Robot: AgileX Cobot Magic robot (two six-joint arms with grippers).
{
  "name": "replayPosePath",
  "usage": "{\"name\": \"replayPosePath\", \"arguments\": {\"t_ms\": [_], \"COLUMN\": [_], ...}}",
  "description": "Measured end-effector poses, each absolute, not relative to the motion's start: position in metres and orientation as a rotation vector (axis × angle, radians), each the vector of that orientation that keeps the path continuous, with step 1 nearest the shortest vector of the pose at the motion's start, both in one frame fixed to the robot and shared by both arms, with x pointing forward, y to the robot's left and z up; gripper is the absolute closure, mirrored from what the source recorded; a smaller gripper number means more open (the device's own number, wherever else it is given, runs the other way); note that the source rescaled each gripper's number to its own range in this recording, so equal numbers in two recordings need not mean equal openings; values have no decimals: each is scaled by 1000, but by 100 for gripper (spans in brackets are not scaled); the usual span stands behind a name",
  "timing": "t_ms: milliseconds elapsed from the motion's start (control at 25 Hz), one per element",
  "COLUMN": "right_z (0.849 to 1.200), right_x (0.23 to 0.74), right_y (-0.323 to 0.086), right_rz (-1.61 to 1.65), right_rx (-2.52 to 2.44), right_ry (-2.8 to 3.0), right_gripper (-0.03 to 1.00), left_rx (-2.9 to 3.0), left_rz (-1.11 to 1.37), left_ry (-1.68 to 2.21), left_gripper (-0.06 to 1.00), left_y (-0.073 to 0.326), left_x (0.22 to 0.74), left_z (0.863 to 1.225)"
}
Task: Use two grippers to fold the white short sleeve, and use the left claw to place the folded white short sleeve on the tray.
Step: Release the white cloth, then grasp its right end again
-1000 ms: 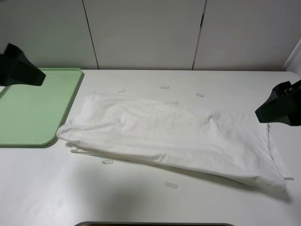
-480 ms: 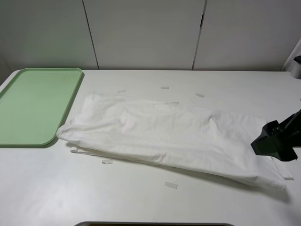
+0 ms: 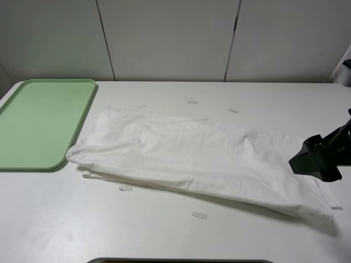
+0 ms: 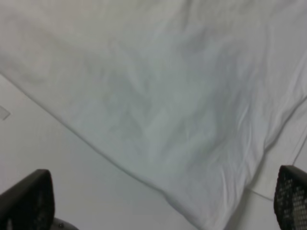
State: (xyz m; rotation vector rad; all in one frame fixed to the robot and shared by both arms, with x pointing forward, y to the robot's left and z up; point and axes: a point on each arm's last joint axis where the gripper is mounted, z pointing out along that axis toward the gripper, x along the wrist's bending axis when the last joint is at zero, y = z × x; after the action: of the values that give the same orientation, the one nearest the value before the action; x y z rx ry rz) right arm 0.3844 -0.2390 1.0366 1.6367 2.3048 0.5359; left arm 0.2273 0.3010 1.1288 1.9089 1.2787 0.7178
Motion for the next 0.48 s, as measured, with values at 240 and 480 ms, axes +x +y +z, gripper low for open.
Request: {"name": "replayPosePath", "arguments": {"t_ms": [240, 480], "right_z": [1037, 1037], "right_x": [385, 386], "right_y": [-239, -238], "right_rz": [548, 559], "right_rx": [1629, 1608], "right_ry": [2300, 2302], "right_gripper": [-3, -3], "left_rx": [1875, 1879], "left_rz": [641, 581], "left_ry": [1365, 1381], "left_gripper": [-4, -4], "left_y": [303, 300], "left_x": [217, 217], "left_z": [1068, 1039]}}
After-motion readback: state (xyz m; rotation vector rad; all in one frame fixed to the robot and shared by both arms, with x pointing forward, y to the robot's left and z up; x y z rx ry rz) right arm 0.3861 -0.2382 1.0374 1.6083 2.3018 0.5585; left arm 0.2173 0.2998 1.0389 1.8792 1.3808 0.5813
